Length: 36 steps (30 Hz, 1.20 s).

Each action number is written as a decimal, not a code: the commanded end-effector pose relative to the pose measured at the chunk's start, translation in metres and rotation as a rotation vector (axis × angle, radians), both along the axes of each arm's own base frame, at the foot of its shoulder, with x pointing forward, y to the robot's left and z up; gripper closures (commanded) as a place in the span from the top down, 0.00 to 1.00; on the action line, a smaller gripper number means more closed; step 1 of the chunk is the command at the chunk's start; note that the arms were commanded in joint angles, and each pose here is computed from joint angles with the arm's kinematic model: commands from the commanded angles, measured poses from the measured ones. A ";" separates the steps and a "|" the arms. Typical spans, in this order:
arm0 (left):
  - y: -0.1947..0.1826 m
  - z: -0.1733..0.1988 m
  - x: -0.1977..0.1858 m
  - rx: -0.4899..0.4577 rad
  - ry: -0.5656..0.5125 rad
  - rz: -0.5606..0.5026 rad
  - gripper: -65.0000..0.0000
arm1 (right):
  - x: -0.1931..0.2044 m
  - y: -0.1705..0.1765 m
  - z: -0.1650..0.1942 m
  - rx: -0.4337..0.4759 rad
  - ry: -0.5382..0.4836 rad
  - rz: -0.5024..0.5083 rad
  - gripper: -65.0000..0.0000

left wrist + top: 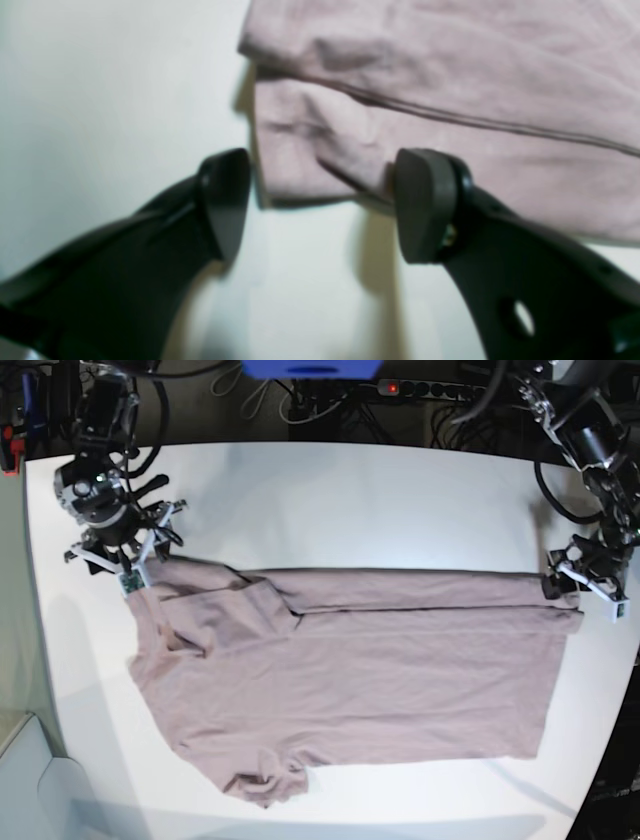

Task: Layout the t-shirt on the table in an organized manner, then fold the t-shirt properly

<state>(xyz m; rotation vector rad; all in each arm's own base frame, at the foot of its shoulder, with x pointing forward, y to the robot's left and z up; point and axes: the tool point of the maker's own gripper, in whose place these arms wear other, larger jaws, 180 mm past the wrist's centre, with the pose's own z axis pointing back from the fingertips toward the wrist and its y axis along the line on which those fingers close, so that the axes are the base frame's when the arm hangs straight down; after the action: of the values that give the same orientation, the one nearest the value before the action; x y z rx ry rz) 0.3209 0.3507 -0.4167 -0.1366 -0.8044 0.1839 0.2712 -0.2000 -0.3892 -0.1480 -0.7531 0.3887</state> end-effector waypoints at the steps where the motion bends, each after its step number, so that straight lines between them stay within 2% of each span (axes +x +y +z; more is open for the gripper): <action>1: 0.012 0.021 0.013 0.024 -0.065 0.009 0.67 | 0.008 0.000 0.011 0.001 -0.046 0.008 0.56; 3: 0.012 0.020 0.011 0.025 -0.062 0.009 0.66 | 0.008 -0.004 0.012 -0.007 -0.046 0.009 0.56; 5: 0.012 0.020 0.011 0.024 -0.061 0.009 0.57 | 0.008 -0.004 0.011 -0.008 -0.045 0.009 0.56; 9: 0.012 0.019 0.011 0.019 -0.065 0.016 0.23 | 0.005 -0.004 0.003 0.002 -0.022 0.006 0.56; 13: 0.012 0.019 0.011 0.019 -0.065 0.016 0.00 | 0.002 -0.004 -0.013 0.021 0.018 0.000 0.56; 23: 0.015 0.019 0.009 0.025 -0.060 0.017 0.00 | 0.018 -0.009 -0.017 0.029 0.020 -0.006 0.56; 25: 0.015 0.019 0.009 0.025 -0.060 0.017 0.00 | 0.019 -0.009 -0.016 0.029 0.017 -0.005 0.53; 27: 0.016 0.018 0.006 0.026 -0.054 0.017 0.00 | 0.020 -0.009 -0.015 0.029 0.014 -0.005 0.42; 30: 0.017 0.018 0.004 0.035 -0.052 0.016 0.00 | 0.021 -0.014 -0.013 0.015 0.012 -0.004 0.14; 32: 0.023 0.020 0.003 0.044 -0.050 0.019 0.00 | 0.021 -0.015 -0.014 0.011 0.014 -0.003 0.00; 36: 0.026 0.018 -0.005 0.054 -0.038 0.019 0.00 | 0.019 -0.016 -0.014 0.007 0.016 -0.001 0.00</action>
<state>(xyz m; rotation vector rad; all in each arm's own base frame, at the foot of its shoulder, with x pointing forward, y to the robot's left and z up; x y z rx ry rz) 0.3088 0.3670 -0.4140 -0.1012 -0.8041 0.1837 0.2808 -0.2147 -0.4152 -0.1315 -0.6899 0.3821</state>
